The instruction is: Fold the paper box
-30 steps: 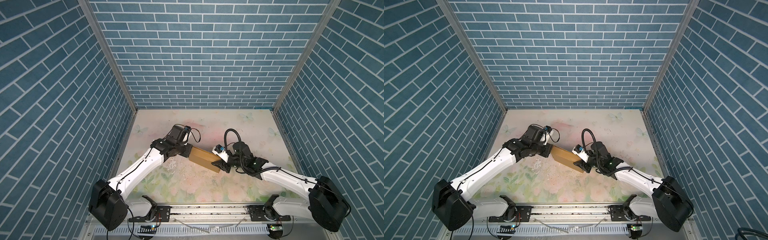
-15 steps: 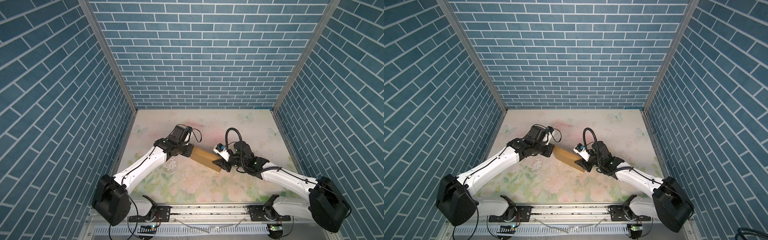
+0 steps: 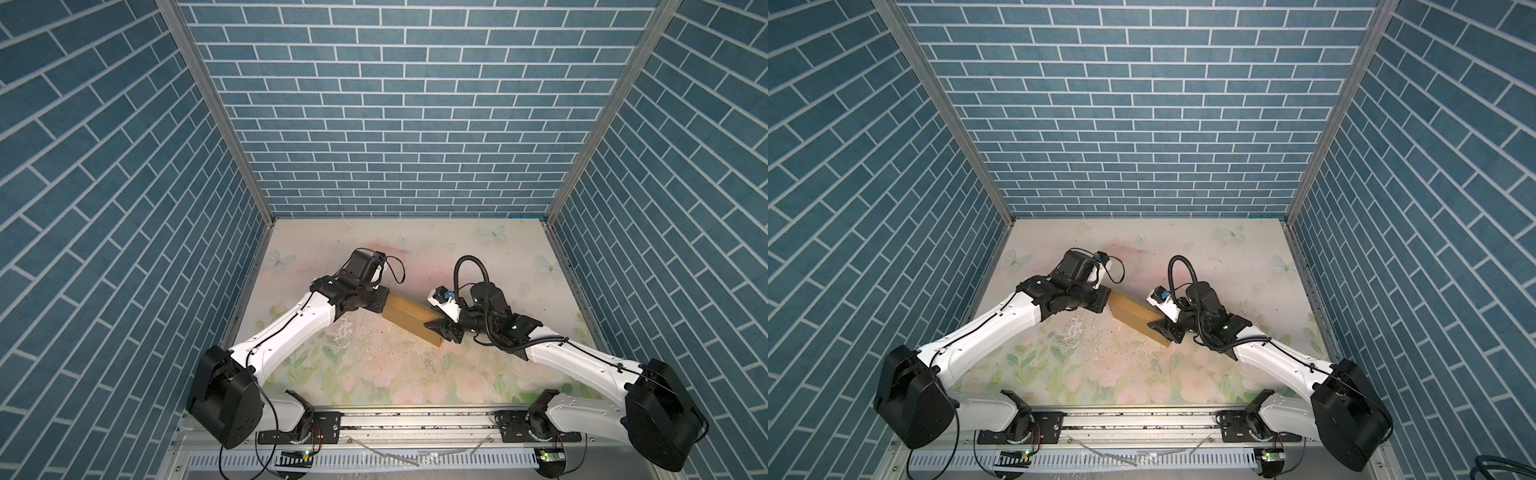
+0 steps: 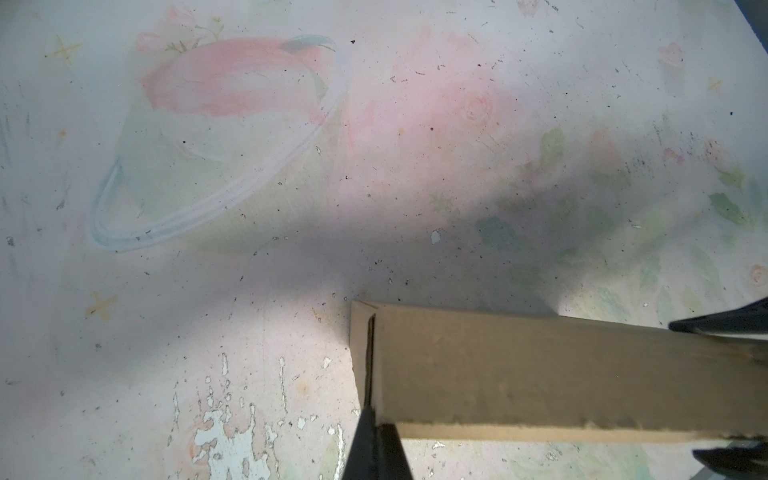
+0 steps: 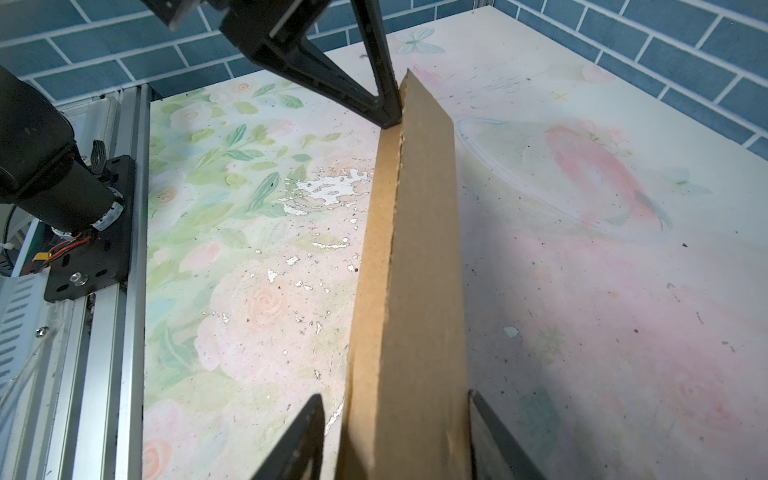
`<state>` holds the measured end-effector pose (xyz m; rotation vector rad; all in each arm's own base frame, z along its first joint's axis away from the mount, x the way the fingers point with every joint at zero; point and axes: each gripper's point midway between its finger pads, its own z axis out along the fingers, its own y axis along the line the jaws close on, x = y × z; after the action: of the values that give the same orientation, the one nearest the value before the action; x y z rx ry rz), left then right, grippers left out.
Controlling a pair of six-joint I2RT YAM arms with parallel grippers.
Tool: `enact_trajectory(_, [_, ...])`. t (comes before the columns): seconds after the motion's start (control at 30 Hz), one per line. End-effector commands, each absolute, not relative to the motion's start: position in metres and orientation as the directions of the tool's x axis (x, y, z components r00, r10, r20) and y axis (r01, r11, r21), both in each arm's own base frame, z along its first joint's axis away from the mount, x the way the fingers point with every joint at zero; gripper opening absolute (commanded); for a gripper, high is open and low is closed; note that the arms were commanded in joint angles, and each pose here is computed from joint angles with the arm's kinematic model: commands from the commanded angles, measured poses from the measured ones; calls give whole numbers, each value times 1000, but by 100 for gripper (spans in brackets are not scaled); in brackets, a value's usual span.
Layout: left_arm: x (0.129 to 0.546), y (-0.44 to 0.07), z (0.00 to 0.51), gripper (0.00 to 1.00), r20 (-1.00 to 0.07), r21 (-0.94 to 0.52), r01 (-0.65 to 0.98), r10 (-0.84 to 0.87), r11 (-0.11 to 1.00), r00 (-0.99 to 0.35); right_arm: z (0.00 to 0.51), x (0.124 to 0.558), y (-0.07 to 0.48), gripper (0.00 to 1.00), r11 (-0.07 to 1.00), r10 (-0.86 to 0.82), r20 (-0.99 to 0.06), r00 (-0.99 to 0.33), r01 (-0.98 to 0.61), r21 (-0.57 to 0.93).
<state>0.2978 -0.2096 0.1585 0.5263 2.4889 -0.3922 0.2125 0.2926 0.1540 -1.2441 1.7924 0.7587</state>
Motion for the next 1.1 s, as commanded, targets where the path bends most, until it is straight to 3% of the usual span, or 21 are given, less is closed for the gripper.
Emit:
enact_trajectory(0.0, [291,-208,148,0,-528,-153,441,304,884,-793,169,210,294,55,309,-439,-888,-136,-951,-7])
enact_trajectory(0.5, [293,-205,146,0,-512,-140,415,293,899,-808,214,197,273,54,347,-402,-911,-96,-936,-55])
enact_trajectory(0.73, [295,-204,154,0,-507,-136,405,288,904,-812,234,196,247,49,448,-399,-911,-108,-889,-91])
enact_trajectory(1.07, [298,-207,159,0,-478,-135,402,296,906,-827,218,204,214,45,593,-437,-876,-205,-798,-110])
